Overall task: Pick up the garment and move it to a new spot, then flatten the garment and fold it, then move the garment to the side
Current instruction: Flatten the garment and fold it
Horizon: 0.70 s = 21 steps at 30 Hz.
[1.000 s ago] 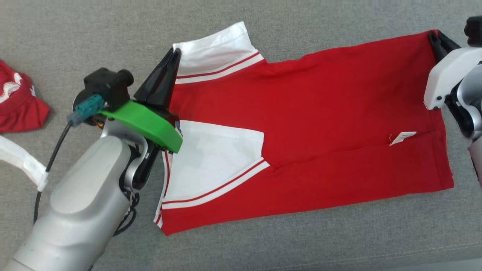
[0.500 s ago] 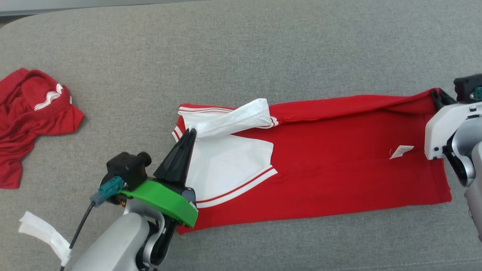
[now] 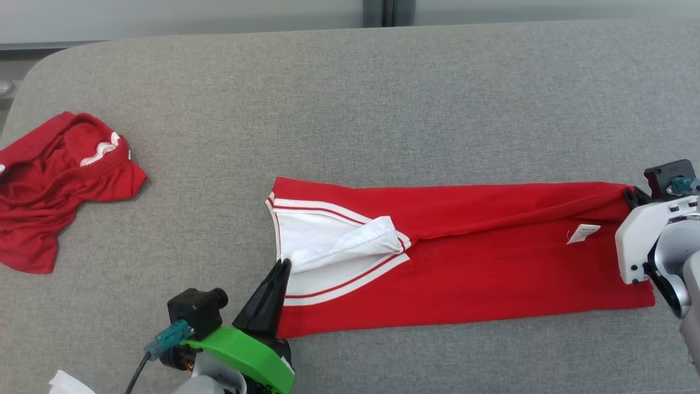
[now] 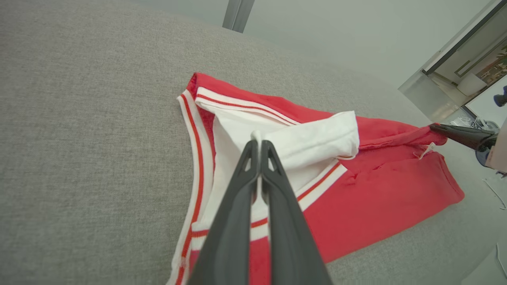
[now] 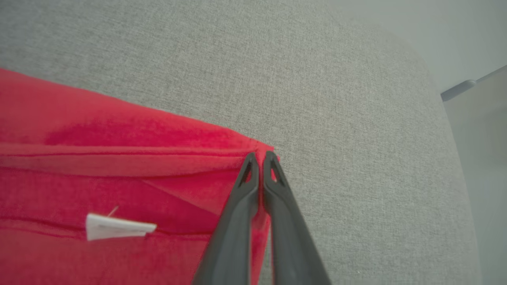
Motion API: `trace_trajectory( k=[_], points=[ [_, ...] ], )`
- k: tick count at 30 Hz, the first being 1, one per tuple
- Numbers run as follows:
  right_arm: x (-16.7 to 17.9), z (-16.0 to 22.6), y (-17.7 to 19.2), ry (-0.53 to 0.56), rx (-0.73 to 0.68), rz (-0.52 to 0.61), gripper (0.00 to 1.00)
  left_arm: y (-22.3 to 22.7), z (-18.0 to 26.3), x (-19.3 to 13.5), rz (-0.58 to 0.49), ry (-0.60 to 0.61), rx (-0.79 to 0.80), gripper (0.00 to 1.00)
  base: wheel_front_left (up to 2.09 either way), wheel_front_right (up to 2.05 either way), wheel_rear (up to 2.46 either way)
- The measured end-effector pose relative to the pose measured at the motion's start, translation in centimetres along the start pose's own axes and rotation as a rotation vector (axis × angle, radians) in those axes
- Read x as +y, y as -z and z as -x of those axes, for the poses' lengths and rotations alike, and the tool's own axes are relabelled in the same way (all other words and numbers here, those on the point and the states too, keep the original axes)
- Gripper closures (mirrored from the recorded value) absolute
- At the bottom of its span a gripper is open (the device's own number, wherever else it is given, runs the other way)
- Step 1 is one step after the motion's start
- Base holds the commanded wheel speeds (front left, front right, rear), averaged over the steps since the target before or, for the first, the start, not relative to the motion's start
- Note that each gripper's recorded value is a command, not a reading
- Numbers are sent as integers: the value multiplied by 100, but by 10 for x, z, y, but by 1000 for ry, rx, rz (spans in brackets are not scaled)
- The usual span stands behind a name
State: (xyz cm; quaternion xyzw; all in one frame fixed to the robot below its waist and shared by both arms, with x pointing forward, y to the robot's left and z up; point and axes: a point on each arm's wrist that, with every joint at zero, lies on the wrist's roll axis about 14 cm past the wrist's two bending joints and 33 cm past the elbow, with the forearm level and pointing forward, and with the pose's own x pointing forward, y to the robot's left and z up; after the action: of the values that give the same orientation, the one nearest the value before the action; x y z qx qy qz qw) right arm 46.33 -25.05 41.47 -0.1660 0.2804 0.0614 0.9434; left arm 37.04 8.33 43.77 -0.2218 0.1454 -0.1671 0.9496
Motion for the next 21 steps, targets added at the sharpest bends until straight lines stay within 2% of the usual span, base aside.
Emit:
trace_trajectory(
  k=[3,4,5,10,11,12,13,21],
  points=[
    [0,5,1,-2,4,9,100,4,6,0,4,-8,12,100,0,0,0],
    [2,7,1,-7,5,12,61,5,7,0,5,-11,15,100,0,0,0],
    [4,8,1,-13,7,16,0,6,8,0,6,-13,17,100,0,0,0],
    [0,16,-13,-4,-50,-37,0,11,14,-1,1,-17,38,100,0,0,0],
    [-3,19,-18,3,-68,-52,0,12,15,0,-2,-20,41,75,0,0,0],
    [-5,21,-21,8,-77,-65,0,12,16,0,-3,-21,41,57,0,0,0],
    [-7,23,-23,12,-86,-87,0,12,17,0,-5,-21,43,0,0,0,0],
    [-21,46,-27,64,-112,-243,0,-5,19,9,-23,-48,-29,0,0,0,0]
  ],
)
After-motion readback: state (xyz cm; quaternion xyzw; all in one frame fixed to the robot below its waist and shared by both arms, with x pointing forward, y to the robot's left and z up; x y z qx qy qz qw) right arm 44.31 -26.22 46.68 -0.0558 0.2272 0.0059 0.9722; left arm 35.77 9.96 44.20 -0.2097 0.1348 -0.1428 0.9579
